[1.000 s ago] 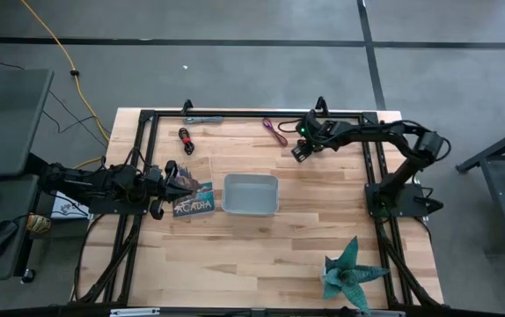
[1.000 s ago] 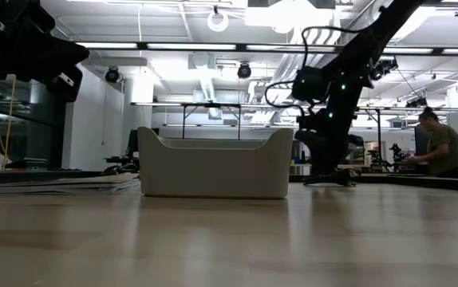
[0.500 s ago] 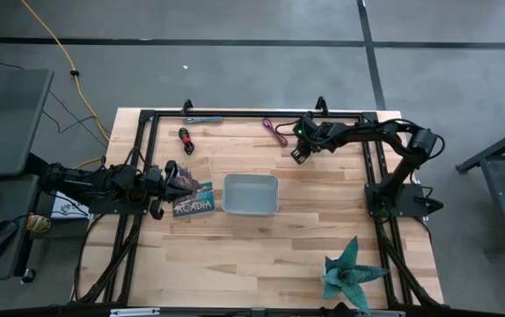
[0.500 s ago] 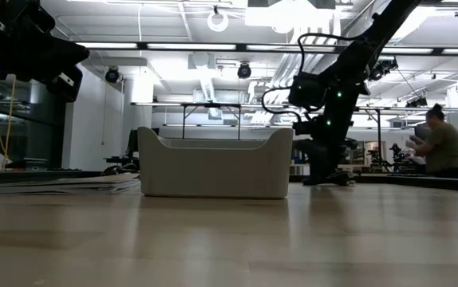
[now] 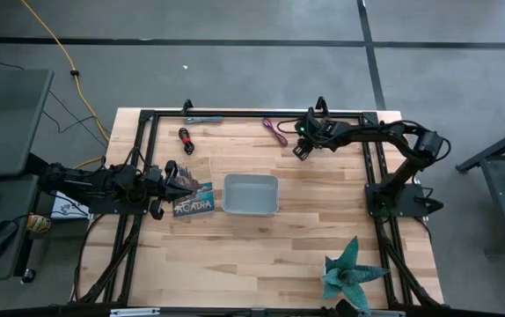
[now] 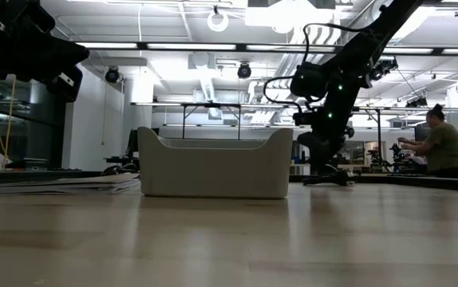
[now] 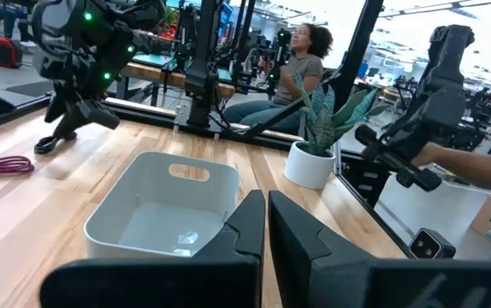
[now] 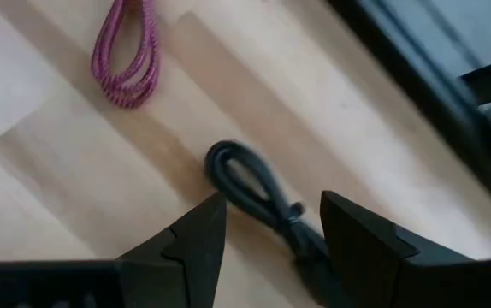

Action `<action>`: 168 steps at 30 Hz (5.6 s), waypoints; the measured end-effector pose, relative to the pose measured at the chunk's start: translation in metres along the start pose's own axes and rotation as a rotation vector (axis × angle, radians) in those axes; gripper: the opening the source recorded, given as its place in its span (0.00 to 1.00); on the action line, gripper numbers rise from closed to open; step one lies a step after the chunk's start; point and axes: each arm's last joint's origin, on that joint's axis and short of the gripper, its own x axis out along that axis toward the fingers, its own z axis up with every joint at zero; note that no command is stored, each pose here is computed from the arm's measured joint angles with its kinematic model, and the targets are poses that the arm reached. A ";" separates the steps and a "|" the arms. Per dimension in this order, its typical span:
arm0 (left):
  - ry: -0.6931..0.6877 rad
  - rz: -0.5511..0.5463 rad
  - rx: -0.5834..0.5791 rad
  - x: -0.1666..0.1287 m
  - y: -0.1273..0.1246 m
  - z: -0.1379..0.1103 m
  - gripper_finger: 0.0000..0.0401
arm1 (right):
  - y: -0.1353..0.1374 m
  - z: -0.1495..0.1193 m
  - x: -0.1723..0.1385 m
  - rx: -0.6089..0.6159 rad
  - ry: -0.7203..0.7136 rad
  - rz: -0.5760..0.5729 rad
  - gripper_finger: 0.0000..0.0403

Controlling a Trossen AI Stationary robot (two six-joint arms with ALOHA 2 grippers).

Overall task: Pick and place USB-C Cables
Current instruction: Put the right black charger cable into the gray bin, then put the black charger cable into the gray bin

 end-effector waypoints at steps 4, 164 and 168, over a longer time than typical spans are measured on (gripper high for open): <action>0.000 0.000 0.000 0.000 0.000 0.000 0.00 | -0.009 0.000 0.004 0.001 0.014 -0.032 0.46; -0.001 0.000 0.000 0.000 0.000 0.000 0.00 | 0.226 0.036 -0.097 -0.597 -0.112 0.515 0.51; -0.002 0.000 0.000 0.000 0.000 0.000 0.00 | 0.204 0.022 -0.119 -0.584 -0.103 0.495 0.51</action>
